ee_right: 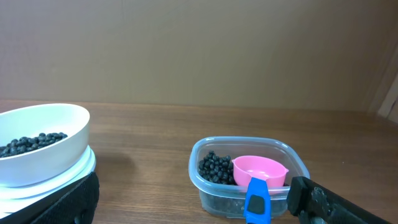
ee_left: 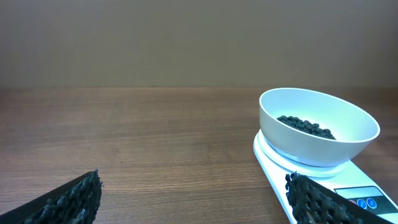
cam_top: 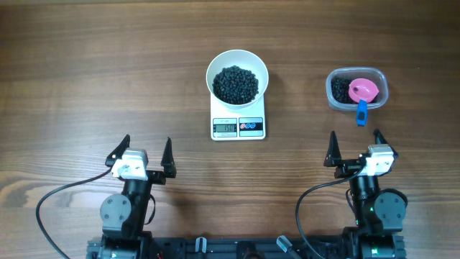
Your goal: Scoop item into bowl and weigh 150g on scale
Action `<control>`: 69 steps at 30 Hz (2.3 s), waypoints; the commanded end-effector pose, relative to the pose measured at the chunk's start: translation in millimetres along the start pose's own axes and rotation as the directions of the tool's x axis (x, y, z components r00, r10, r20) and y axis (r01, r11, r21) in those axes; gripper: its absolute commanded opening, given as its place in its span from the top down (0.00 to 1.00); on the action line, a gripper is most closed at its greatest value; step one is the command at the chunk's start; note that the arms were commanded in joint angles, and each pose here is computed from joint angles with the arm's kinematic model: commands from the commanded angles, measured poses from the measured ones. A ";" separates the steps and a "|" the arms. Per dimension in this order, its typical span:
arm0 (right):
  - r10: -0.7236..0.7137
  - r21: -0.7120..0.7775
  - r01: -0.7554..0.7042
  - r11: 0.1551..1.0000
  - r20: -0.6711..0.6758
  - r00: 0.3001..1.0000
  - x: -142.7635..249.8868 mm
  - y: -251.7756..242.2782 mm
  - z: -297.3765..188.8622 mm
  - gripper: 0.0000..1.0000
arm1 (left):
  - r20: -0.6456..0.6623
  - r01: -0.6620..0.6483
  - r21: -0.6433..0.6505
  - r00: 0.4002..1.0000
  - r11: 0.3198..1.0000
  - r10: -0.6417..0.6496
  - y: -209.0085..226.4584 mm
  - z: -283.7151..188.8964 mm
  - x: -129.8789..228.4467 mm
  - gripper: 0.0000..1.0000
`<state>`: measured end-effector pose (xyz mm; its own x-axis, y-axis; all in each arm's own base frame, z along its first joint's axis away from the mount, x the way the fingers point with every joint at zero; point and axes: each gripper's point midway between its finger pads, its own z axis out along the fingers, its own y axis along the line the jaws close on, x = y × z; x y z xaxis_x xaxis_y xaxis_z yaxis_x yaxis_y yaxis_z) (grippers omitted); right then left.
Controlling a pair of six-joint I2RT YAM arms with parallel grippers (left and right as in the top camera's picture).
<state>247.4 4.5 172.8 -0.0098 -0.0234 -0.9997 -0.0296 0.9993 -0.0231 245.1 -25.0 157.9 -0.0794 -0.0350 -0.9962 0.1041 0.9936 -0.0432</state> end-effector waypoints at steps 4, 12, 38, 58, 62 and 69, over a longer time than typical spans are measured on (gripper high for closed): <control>-0.003 -0.008 0.003 1.000 0.013 1.000 -2.6 1.6 -0.7 0.00 | 0.003 -0.022 -0.019 1.000 1.000 0.022 3.8 -0.3 0.8 0.00; -0.003 -0.008 0.003 1.000 0.013 1.000 -2.6 1.6 -0.7 0.00 | 0.003 -0.022 -0.019 1.000 1.000 0.022 3.8 -0.3 0.8 0.00; -0.003 -0.052 0.004 0.999 0.014 1.000 -2.8 12.5 -0.9 0.00 | 0.003 -0.022 -0.019 1.000 1.000 0.022 3.8 -0.3 0.7 0.00; 0.000 -0.056 0.000 0.998 0.000 1.000 0.2 13.3 -0.1 0.00 | 0.003 -0.022 -0.019 1.000 1.000 0.022 3.8 -0.3 0.7 0.00; 0.000 -0.056 0.000 0.998 0.000 1.000 0.2 13.3 -0.1 0.00 | 0.003 -0.022 -0.019 1.000 1.000 0.022 3.8 -0.3 0.7 0.00; 0.000 -0.056 0.000 0.998 0.000 1.000 0.2 13.3 -0.1 0.00 | 0.003 -0.022 -0.019 1.000 1.000 0.022 3.8 -0.3 0.7 0.00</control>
<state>246.9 15.4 172.8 -0.0088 -0.0234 -0.9997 -0.0734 0.9970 -0.0227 245.1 -25.0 158.0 -0.0790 -0.0350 -0.9963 0.1041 0.9936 -0.0432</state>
